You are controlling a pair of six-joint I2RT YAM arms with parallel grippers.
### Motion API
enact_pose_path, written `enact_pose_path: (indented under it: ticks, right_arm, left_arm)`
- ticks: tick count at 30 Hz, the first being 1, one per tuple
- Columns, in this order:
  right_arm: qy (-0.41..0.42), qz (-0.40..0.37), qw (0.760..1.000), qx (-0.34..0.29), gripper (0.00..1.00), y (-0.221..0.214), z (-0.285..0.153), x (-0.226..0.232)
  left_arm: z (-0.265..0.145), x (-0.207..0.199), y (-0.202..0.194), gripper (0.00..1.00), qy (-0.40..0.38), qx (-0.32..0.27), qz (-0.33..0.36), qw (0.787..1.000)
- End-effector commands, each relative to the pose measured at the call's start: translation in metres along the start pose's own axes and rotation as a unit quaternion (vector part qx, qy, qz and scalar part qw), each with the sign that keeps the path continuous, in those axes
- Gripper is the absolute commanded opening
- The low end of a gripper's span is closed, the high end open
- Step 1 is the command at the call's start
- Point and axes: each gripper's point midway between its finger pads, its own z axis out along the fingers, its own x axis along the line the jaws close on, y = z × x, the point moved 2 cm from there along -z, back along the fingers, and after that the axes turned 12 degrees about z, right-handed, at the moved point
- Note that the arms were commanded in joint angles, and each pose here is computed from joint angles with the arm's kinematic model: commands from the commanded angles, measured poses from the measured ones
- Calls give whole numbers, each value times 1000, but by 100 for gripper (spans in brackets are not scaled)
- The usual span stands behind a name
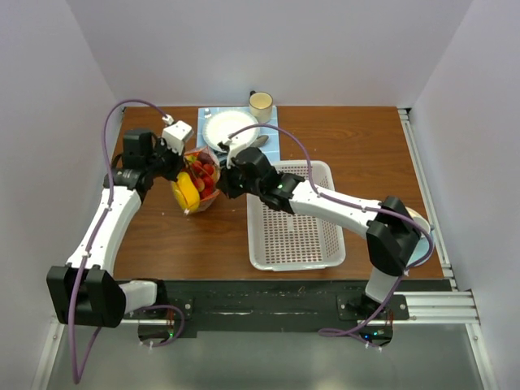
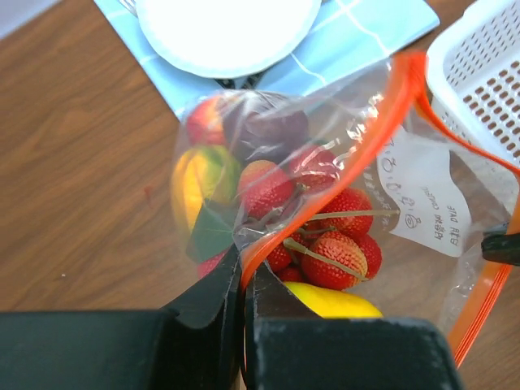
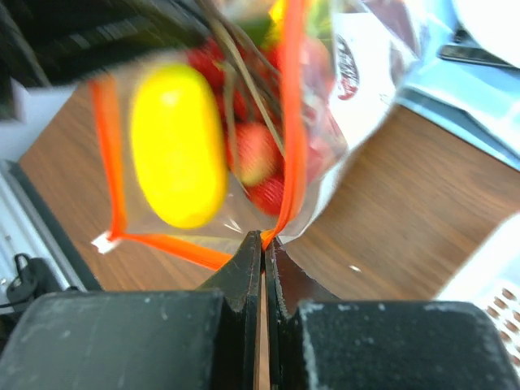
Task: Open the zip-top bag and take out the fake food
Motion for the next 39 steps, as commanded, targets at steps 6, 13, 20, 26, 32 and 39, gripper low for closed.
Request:
enact_pose_path:
  ticks: [6, 13, 20, 26, 32, 39]
  right_arm:
    - [-78, -24, 997, -3, 19, 8, -8, -29]
    - [25, -20, 995, -91, 94, 57, -51, 18]
    - [137, -25, 985, -106, 63, 76, -70, 76]
    - [184, -29, 980, -69, 52, 46, -47, 112]
    - [169, -18, 984, -43, 67, 23, -12, 102]
    - [38, -47, 997, -54, 85, 9, 12, 48]
  left_arm:
    - [-32, 1, 56, 6, -23, -69, 19, 997]
    - [-20, -18, 40, 6, -81, -57, 13, 995]
    - [-15, -21, 36, 6, -91, -53, 8, 994]
    - [-13, -22, 37, 7, -100, -53, 1, 994]
    - [-12, -24, 37, 7, -105, -54, 0, 993]
    - [-14, -26, 37, 7, -111, -53, 7, 992]
